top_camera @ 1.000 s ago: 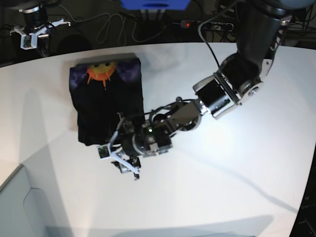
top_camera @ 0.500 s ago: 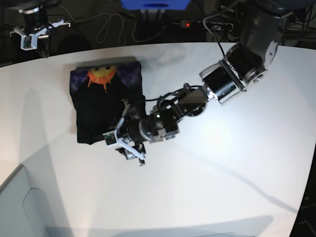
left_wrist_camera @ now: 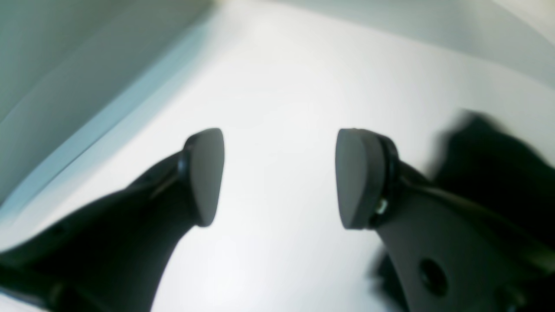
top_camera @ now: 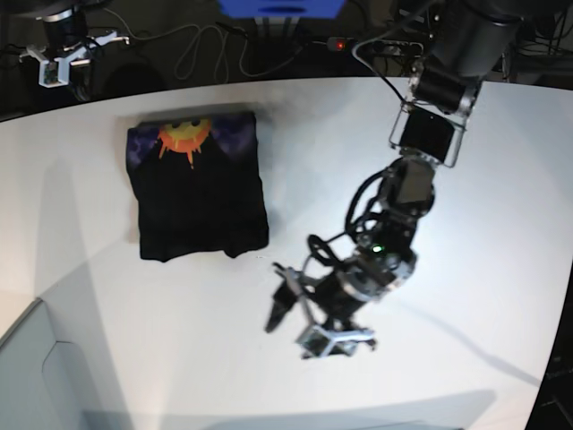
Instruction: Fold the T-shirt properly
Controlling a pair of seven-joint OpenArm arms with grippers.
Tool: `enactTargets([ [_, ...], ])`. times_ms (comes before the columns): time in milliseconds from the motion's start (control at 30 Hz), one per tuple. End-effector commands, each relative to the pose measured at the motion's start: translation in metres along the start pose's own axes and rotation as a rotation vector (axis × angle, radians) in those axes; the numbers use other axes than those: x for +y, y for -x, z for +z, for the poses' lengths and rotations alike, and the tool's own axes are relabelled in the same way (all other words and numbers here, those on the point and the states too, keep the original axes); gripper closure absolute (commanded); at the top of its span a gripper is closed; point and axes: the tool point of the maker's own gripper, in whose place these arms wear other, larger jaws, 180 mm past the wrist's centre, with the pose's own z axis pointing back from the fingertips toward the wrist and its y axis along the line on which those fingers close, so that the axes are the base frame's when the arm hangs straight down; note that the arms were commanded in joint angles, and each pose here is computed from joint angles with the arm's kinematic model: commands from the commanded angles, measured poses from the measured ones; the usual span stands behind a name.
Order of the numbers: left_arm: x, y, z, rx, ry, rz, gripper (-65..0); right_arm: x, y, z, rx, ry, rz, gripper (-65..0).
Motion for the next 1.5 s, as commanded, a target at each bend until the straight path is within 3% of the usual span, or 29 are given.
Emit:
enactTargets([
  [0,0.025,-0.001,0.013,-0.022,-0.059,0.022,-38.8,0.000,-0.011,0.002,-0.046,-0.005,0.001,-0.2],
  [200,0.111,0.086,0.114,0.100,-0.349,0.138,-38.8,0.005,-0.027,-0.022,-0.088,-0.028,-0.008,-0.2],
  [367,0.131,0.147,0.201,0.216,-0.531,0.213,-38.8,0.009,-0.031,-0.051,-0.052,-0.094,0.035,-0.2],
  [533,0.123,0.198,0.273,0.314,-0.648,0.333,-38.7,0.013,-0.024,-0.070,-0.034,-0.151,0.036,-0.2],
  [667,0.110,0.222,0.310,0.329,-0.674,0.470,-38.7,0.021,-0.014,-0.081,-0.010,-0.194,0.017,-0.2],
  [800,0.089,0.237,0.327,0.348,-0.646,0.560,-38.6,0.038,-0.013,-0.090,-0.007,-0.253,0.017,-0.2],
  [1167,0.056,0.258,0.351,0.437,-0.621,0.610,-38.3,0.056,-0.014,-0.088,-0.009,-0.298,0.025,-0.2],
  [1267,0.048,0.259,0.357,0.458,-0.613,0.610,-31.8,0.041,-0.019,-0.072,-0.021,-0.242,0.046,-0.2],
  [1467,0.018,0.252,0.372,0.480,-0.616,0.637,-4.2,0.025,-0.010,-0.019,0.023,-0.104,0.040,-0.2],
])
